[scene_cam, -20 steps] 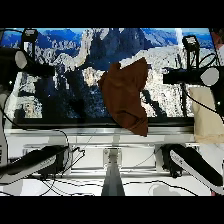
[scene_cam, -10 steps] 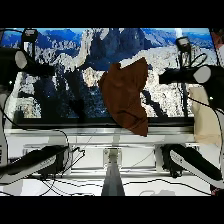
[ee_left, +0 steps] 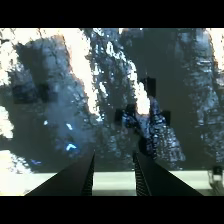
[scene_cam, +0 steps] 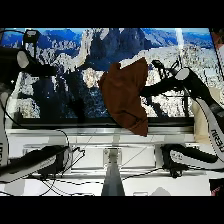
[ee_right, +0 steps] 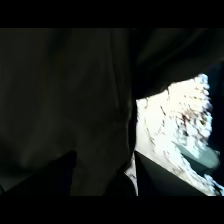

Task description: Fold the clothes and pants, and hang the long-sleeved shirts on hangers.

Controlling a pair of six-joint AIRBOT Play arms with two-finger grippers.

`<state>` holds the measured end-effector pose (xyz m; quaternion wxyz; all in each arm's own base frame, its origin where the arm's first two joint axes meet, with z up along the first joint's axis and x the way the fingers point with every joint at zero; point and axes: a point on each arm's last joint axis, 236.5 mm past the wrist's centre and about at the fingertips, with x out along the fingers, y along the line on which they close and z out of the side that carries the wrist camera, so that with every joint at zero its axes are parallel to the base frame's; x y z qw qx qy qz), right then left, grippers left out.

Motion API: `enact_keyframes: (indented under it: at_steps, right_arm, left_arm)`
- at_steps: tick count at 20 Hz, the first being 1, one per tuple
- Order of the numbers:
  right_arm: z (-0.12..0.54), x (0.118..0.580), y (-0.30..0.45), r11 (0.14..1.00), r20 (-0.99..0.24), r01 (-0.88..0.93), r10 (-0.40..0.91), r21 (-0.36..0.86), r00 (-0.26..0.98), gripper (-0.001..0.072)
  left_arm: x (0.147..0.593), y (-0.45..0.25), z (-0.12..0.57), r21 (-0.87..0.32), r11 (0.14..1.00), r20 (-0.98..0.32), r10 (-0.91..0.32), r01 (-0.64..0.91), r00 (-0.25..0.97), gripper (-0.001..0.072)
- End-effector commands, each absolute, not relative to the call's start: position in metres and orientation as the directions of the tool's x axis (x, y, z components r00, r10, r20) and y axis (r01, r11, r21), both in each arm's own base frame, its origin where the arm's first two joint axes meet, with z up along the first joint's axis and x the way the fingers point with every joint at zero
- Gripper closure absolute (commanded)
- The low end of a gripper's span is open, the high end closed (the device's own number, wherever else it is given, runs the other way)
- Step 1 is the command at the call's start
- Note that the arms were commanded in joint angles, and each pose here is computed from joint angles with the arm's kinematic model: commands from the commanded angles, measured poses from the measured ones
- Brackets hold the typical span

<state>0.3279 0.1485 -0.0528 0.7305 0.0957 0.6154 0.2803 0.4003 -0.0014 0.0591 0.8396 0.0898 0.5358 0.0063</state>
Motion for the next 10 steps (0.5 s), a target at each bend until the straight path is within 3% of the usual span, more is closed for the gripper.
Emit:
enact_keyframes:
  at_steps: [1,7,9,10]
  right_arm:
    - [-0.075,0.328,0.162,0.8,-0.816,-0.227,0.577,0.555,0.037,0.0255]
    - [-0.086,0.324,0.18,0.773,-0.806,-0.284,0.592,0.567,0.002,0.0271]
    - [-0.079,0.324,0.188,0.755,-0.801,-0.331,0.598,0.566,-0.004,0.0427]
    - [-0.074,0.324,0.191,0.746,-0.798,-0.348,0.603,0.568,-0.009,0.0464]
  left_arm:
    - [0.401,-0.013,0.042,0.104,0.991,-0.92,0.061,0.09,0.387,0.044]
    - [0.402,-0.03,0.017,0.024,0.996,-0.946,-0.006,0.089,0.323,0.044]
    - [0.402,-0.03,0.014,0.024,0.996,-0.948,-0.005,0.09,0.318,0.044]
    - [0.402,-0.03,0.014,0.024,0.996,-0.948,-0.005,0.09,0.318,0.044]
